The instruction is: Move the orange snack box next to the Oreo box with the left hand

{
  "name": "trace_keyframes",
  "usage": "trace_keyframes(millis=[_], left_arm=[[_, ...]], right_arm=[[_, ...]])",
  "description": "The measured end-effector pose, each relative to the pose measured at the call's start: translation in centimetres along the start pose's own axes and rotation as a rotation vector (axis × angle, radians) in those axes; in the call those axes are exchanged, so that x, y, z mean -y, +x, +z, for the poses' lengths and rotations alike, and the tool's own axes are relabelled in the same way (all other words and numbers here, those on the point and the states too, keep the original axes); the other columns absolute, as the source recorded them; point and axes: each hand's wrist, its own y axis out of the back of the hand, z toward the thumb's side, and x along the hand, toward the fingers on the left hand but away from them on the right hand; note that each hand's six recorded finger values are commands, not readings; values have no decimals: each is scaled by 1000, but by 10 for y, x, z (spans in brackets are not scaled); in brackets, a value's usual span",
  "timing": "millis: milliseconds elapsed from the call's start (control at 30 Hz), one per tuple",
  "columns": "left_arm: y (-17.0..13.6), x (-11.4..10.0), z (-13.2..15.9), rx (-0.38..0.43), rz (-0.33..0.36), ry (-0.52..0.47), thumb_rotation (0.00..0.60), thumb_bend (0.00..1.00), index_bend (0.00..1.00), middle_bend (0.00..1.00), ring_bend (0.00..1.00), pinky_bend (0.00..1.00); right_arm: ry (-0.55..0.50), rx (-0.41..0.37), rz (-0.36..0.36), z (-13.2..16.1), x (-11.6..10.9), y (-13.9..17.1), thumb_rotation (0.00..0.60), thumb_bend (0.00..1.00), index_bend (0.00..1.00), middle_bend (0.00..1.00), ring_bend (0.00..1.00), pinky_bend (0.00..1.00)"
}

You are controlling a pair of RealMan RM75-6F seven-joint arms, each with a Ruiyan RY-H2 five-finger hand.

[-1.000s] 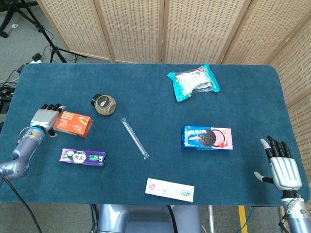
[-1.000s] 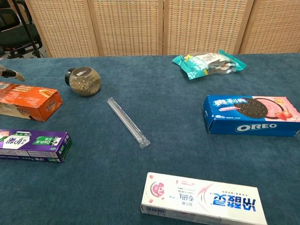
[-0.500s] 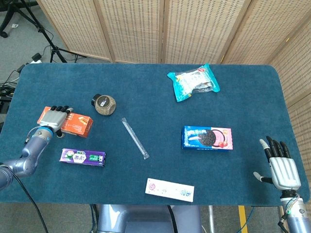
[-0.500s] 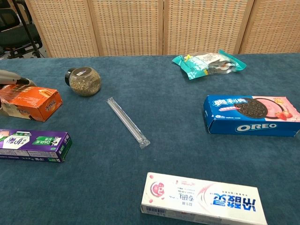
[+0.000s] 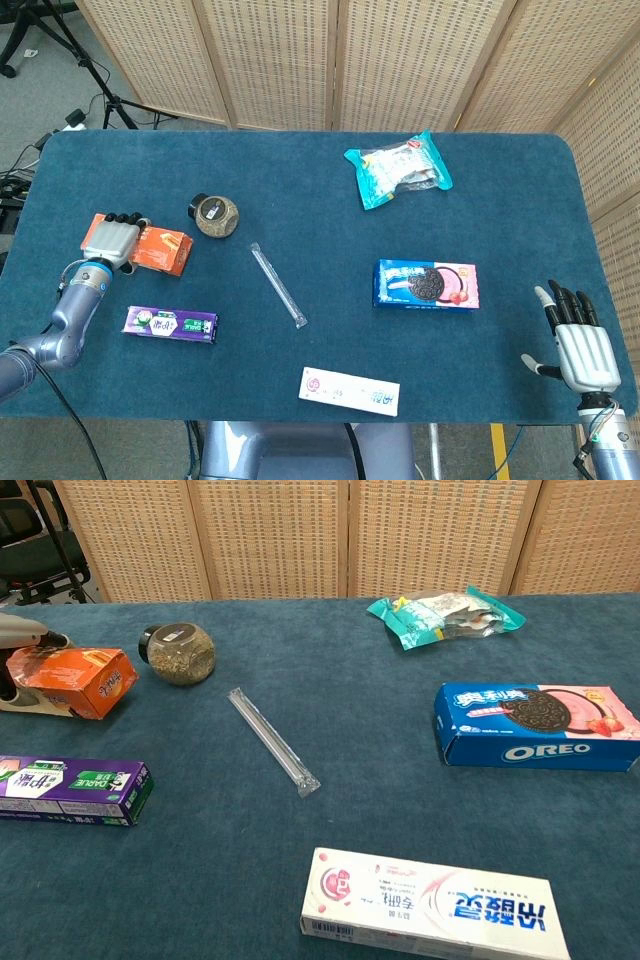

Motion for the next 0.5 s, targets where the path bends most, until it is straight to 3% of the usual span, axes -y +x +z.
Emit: trace_keyframes(millis=[300, 500], left_arm=[[-15, -24, 17, 55, 55, -14, 600, 531, 483, 196, 191, 185], [-29, -44, 41, 119, 76, -43, 600, 521, 483, 203, 246, 246]], right_arm=[[-10, 2, 3, -1, -1, 0, 600, 53, 0, 0, 0, 0], [-21, -1, 2, -1, -3, 1, 600, 53, 0, 0, 0, 0]])
